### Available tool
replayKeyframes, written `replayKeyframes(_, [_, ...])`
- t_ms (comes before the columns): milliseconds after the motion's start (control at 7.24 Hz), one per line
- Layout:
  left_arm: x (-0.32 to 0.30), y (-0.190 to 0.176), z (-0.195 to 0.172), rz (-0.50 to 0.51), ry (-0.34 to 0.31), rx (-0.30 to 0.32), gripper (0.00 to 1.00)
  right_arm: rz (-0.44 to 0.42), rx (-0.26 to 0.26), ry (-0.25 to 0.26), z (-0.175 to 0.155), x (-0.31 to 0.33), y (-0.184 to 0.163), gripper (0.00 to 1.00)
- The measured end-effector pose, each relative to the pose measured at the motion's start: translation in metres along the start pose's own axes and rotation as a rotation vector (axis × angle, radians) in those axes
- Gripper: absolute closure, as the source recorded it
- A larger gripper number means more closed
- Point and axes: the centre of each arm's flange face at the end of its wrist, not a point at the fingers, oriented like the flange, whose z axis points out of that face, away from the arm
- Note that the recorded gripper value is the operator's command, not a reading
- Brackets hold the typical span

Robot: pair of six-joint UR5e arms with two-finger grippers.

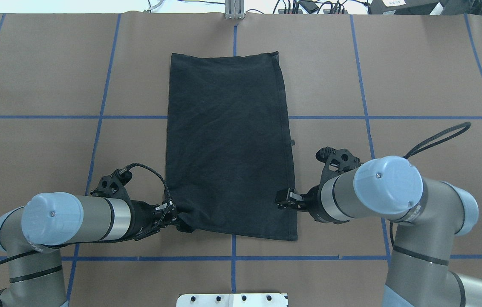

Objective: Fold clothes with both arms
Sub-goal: 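Move the right gripper to the other near corner of the shirt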

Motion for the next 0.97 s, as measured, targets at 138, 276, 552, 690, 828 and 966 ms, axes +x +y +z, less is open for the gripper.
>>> replayKeyframes(138, [0.0,0.0,0.0,0.0,0.0,0.0,1.0,-0.013,0.015,0.02,0.017,0.001,0.014,0.0])
replayKeyframes(276, [0.0,0.0,0.0,0.0,0.0,0.0,1.0,-0.016,0.025,0.041,0.034,0.002,0.023,0.0])
replayKeyframes(552, [-0.001,-0.001,0.0,0.0,-0.002,0.001,1.0,-0.011,0.03,0.071,0.059,0.002,0.027,0.0])
replayKeyframes(690, [-0.002,-0.001,0.0,-0.001,-0.004,0.002,1.0,-0.01,0.031,0.08,0.069,-0.003,0.027,0.0])
replayKeyframes(828, [-0.004,-0.002,0.0,-0.001,-0.006,0.004,1.0,-0.009,0.031,0.084,0.075,-0.007,0.027,0.0])
replayKeyframes(966, [-0.005,-0.003,0.001,-0.002,-0.008,0.006,1.0,-0.008,0.031,0.088,0.08,-0.01,0.027,0.0])
